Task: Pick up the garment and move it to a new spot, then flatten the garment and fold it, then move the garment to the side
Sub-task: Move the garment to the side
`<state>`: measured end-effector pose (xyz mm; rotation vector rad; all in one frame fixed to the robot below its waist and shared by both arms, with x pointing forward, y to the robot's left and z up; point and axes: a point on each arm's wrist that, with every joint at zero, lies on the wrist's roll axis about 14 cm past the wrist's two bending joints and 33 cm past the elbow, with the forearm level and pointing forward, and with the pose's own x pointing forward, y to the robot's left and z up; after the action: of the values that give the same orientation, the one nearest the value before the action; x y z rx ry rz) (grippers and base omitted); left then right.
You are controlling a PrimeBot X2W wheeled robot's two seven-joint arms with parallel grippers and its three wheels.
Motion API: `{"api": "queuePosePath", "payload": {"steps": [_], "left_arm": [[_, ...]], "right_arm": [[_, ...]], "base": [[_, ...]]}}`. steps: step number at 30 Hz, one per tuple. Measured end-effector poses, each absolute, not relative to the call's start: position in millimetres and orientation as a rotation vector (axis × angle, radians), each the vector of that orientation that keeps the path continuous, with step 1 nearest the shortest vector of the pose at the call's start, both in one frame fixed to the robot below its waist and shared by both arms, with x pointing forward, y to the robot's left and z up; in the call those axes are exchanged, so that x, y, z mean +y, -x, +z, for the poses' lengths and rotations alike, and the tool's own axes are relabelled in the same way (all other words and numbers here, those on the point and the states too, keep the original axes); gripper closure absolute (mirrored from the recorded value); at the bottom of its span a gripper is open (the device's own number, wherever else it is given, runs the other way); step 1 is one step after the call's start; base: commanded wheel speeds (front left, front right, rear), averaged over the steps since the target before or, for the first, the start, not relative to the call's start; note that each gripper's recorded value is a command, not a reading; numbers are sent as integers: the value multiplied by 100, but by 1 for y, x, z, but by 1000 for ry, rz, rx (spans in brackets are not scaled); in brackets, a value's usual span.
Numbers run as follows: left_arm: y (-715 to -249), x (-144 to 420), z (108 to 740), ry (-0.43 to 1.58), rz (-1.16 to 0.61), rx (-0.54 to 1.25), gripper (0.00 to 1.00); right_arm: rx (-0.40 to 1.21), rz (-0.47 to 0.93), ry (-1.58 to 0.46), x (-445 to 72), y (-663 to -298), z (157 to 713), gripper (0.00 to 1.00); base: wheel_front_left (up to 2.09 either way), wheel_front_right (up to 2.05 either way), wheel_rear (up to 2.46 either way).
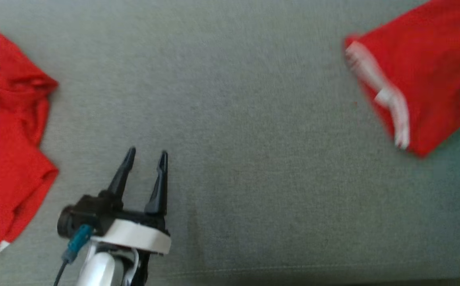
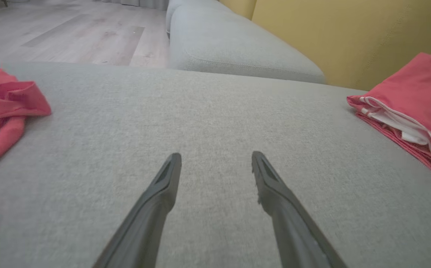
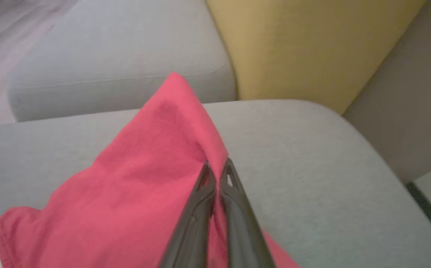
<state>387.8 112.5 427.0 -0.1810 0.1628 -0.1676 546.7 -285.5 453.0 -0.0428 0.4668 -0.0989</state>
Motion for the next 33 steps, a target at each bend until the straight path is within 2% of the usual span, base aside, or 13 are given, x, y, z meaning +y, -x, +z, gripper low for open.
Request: {"api": "queuePosePath", "payload": {"steps": [4,9,18,19,20,21,25,28,33], "left_arm": [[-403,105,413,172,-200,185,0],[-409,106,384,156,-202,250,0],[-410,117,371,144,-182,276,0],[-410,118,372,141,-180,274,0],[-409,118,373,139,-178,272,0],[-409,119,374,138,-177,269,0],[-408,119,382,139,-174,252,0],[-403,119,387,143,-172,247,0],[-402,119,406,163,-161,200,0]], "right_arm": [[463,-241,105,-346,-553,450,100],[485,-398,208,-416,-543,444,100],[448,-513,319,-457,-542,456,100],[444,-520,344,-460,-541,459,94],[444,-523,370,-461,-541,461,55],[440,-527,387,-462,-540,463,0],[372,-517,457,-460,-542,480,0],[256,-485,475,-447,-548,500,0],[113,-411,377,-405,-556,518,0]], "base": [[0,0,0],[0,0,0],[0,0,0],[0,0,0],[0,0,0],[0,0,0],[0,0,0],[0,0,0],[0,0,0]]}}
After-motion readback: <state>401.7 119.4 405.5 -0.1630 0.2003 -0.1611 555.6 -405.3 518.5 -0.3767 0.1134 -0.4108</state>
